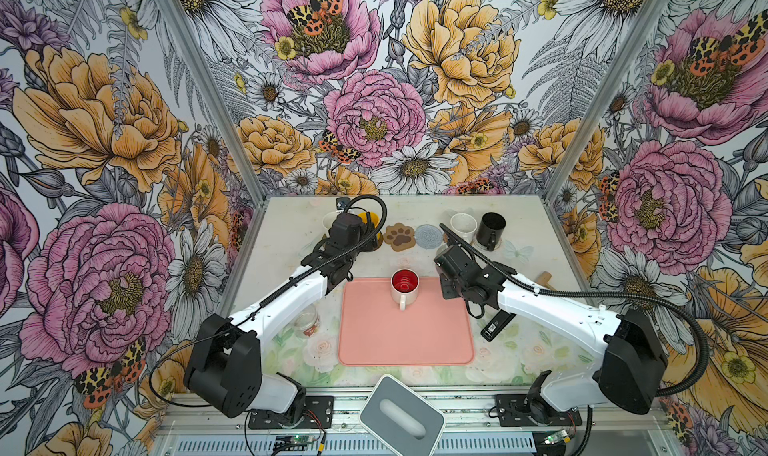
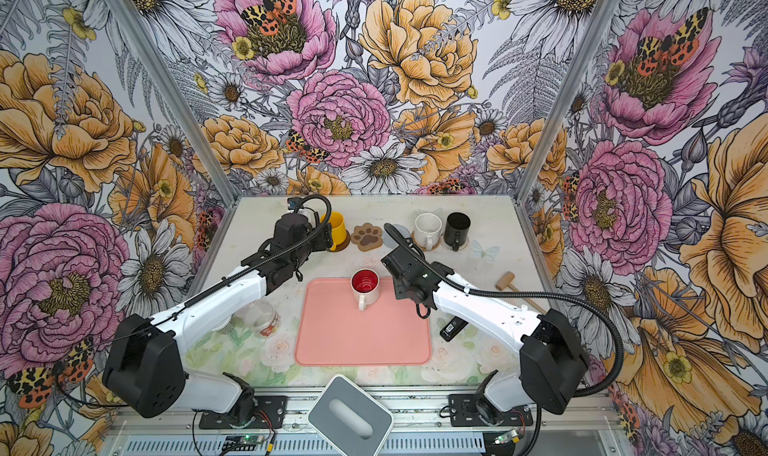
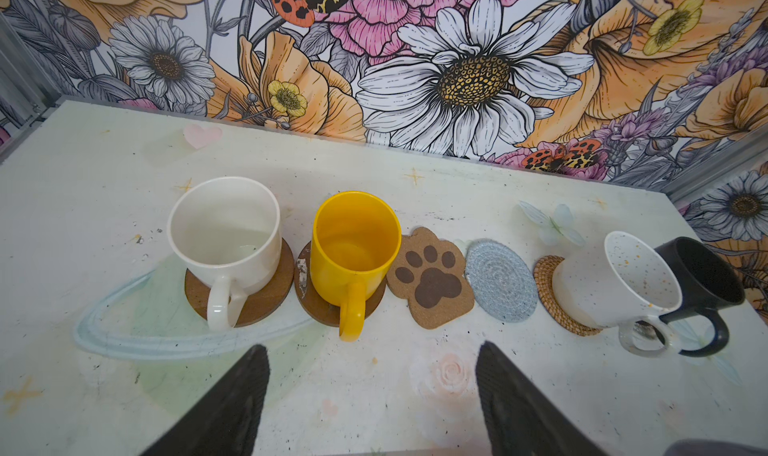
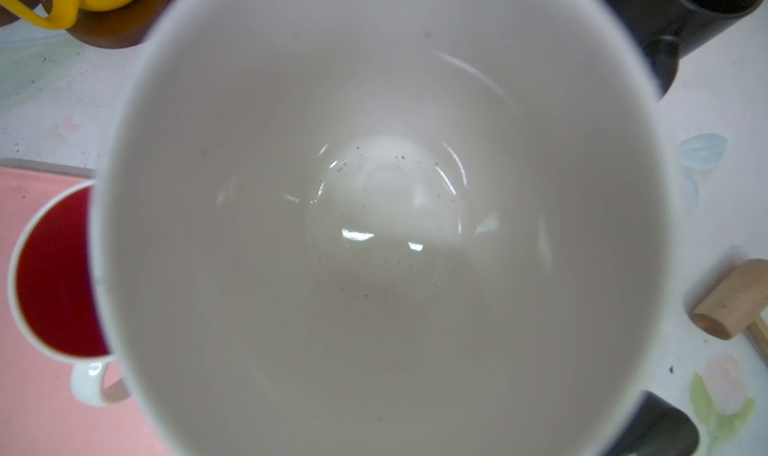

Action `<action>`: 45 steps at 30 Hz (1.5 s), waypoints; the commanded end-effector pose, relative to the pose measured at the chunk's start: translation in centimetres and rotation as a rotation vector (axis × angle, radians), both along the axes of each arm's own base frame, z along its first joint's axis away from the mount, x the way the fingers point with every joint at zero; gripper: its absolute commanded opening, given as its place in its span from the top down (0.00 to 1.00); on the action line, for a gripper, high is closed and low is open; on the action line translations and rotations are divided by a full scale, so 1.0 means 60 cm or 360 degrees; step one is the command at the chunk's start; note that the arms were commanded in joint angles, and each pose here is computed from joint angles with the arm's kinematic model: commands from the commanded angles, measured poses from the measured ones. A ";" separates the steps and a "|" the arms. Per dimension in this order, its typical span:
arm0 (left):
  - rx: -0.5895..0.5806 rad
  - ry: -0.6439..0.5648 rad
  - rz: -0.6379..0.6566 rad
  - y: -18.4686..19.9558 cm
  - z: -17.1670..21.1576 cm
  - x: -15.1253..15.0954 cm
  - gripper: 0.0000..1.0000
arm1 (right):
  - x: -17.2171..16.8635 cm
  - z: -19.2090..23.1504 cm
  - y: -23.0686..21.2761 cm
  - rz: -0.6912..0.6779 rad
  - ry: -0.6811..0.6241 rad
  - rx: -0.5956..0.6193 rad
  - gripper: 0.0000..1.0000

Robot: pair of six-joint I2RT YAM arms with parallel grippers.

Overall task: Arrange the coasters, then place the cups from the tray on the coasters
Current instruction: 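Lift the lilac mug with the right gripper toward the blue knit coaster, then lower the lilac mug onto the blue knit coaster beside the yellow mug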

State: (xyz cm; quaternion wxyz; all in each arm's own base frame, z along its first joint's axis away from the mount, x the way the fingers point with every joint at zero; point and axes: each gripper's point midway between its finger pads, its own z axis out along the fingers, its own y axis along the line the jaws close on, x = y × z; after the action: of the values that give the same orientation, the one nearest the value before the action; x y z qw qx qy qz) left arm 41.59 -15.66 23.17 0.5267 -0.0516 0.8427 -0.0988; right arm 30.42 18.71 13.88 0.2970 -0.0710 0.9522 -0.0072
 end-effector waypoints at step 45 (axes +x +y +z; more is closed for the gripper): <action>-0.0071 -0.0004 0.0076 0.042 -0.010 0.008 0.20 | 0.331 -0.023 0.064 0.0008 -0.0042 0.0252 1.00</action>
State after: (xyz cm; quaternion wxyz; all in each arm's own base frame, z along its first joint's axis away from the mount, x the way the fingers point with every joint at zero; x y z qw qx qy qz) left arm 42.18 -13.40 22.08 0.5219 -0.0769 0.8443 -0.0938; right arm 47.95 21.81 9.49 0.2638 -0.0528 0.9618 0.0504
